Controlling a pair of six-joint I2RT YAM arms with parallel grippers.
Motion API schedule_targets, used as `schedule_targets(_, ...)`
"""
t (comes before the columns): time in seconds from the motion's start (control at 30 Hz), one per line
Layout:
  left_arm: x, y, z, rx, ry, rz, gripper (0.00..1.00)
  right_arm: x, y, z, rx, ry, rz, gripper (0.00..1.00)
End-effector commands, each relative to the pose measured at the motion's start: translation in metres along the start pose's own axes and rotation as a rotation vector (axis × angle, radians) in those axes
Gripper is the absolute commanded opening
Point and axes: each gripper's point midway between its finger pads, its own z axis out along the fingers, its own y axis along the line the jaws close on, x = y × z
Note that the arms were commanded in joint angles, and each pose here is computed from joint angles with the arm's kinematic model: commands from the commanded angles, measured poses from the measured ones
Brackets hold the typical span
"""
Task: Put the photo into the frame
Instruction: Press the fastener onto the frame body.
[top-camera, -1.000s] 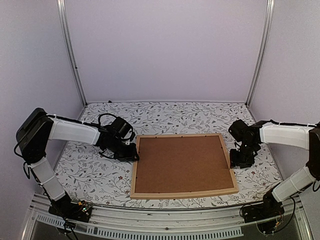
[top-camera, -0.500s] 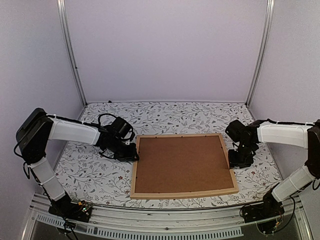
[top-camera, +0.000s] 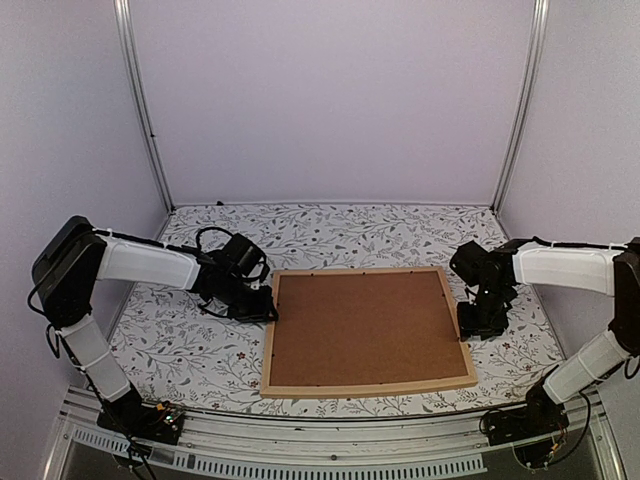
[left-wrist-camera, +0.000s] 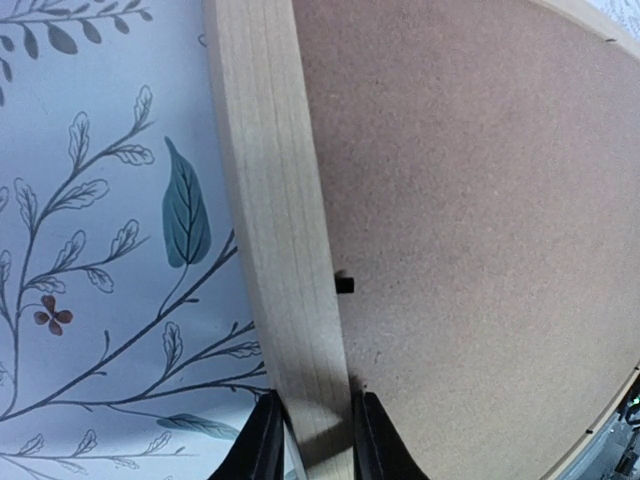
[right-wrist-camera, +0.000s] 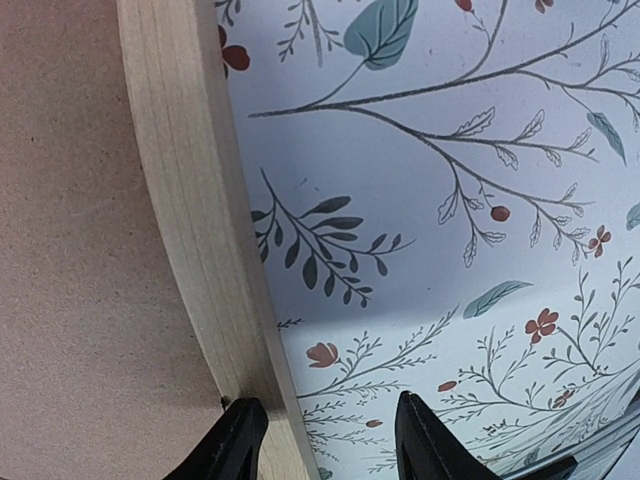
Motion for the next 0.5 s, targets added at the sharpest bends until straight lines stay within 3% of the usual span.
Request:
schedule_targets(0.0,0.019,0.008,0.013,-0.037,0.046,0.046,0.22,-0.005,0.008,0.010,-0.009,-0.006,-0.007,0.49)
schedule_targets(0.47,0.020,0.008,0.015,-0.040,0.047,0.052,0.21,-0.004,0.020,0.016,-0.020,0.010,-0.032,0.49)
